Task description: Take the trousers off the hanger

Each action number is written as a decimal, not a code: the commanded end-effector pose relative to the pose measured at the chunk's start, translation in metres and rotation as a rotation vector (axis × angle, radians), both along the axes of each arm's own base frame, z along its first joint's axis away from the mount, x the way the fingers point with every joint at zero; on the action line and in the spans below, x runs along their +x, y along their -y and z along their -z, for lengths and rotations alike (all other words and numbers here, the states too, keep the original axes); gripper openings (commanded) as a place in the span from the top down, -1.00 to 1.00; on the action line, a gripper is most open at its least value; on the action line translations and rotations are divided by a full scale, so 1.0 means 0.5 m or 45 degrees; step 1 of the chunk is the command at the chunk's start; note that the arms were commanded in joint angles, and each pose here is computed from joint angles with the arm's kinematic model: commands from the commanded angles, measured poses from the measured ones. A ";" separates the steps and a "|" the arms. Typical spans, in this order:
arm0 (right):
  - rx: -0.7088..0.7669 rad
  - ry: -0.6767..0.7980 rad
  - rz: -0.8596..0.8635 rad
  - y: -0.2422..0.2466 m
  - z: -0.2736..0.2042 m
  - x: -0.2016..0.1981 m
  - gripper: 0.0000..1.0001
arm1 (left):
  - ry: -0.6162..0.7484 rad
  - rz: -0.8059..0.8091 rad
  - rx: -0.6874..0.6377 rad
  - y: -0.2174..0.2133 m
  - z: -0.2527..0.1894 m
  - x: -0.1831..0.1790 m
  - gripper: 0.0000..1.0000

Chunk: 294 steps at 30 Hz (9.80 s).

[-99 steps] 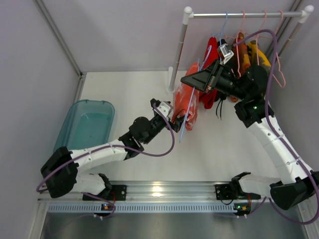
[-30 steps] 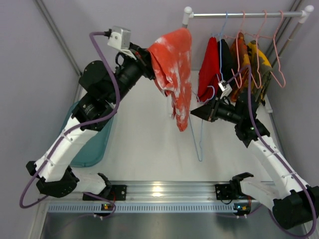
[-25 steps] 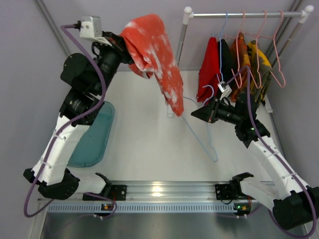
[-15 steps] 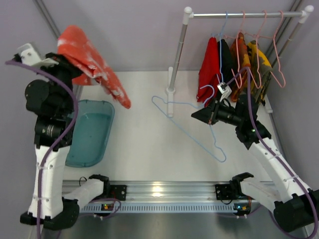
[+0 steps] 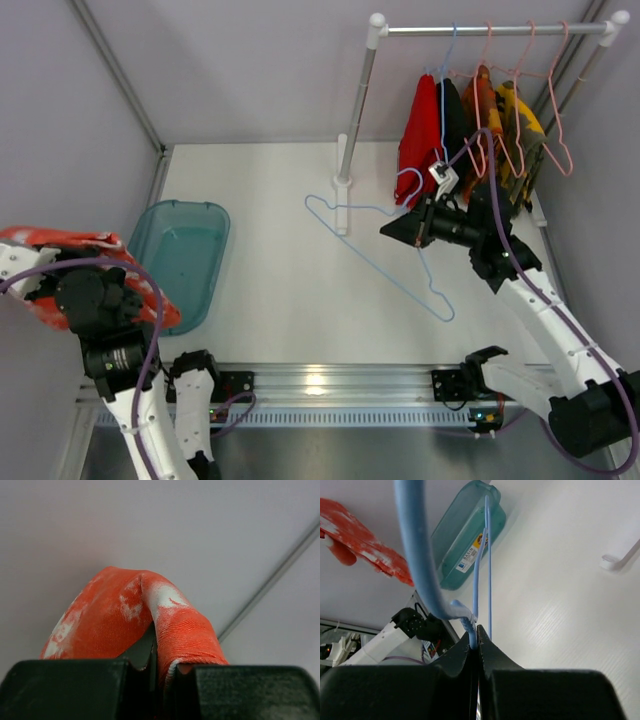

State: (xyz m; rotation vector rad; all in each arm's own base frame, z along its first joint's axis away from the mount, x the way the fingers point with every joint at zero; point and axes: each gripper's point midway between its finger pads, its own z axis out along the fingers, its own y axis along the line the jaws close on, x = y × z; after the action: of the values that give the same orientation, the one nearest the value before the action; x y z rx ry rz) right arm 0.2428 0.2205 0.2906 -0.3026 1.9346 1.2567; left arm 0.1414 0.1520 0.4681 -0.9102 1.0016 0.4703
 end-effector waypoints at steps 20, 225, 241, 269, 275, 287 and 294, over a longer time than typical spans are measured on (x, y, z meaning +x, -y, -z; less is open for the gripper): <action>-0.044 0.068 -0.063 -0.025 -0.023 0.015 1.00 | -0.246 0.220 0.089 0.016 0.162 0.130 1.00; 0.203 0.145 0.388 0.208 -0.259 0.487 0.67 | -0.695 1.508 -0.298 0.303 0.323 0.362 -0.97; 0.229 0.031 0.293 0.186 -0.208 0.483 0.69 | -0.703 1.506 -0.308 0.304 0.325 0.357 -0.97; 0.489 0.349 0.146 0.178 -0.465 0.362 1.00 | -0.680 1.518 -0.282 0.308 0.310 0.354 -0.97; 0.485 0.477 0.155 0.193 -0.509 0.322 1.00 | -0.661 1.528 -0.290 0.311 0.306 0.358 -0.98; 0.453 0.489 0.131 0.190 -0.489 0.226 1.00 | -0.656 1.548 -0.214 0.312 0.293 0.364 -0.98; 0.403 0.543 0.107 0.174 -0.484 0.103 1.00 | -0.665 1.567 -0.109 0.315 0.282 0.367 -0.98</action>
State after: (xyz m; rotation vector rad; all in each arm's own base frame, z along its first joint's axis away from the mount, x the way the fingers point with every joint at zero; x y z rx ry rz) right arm 0.3563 0.1312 0.4700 -0.0206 1.5942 1.4679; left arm 0.3192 -0.0025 0.3057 -0.2014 1.9181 -0.4400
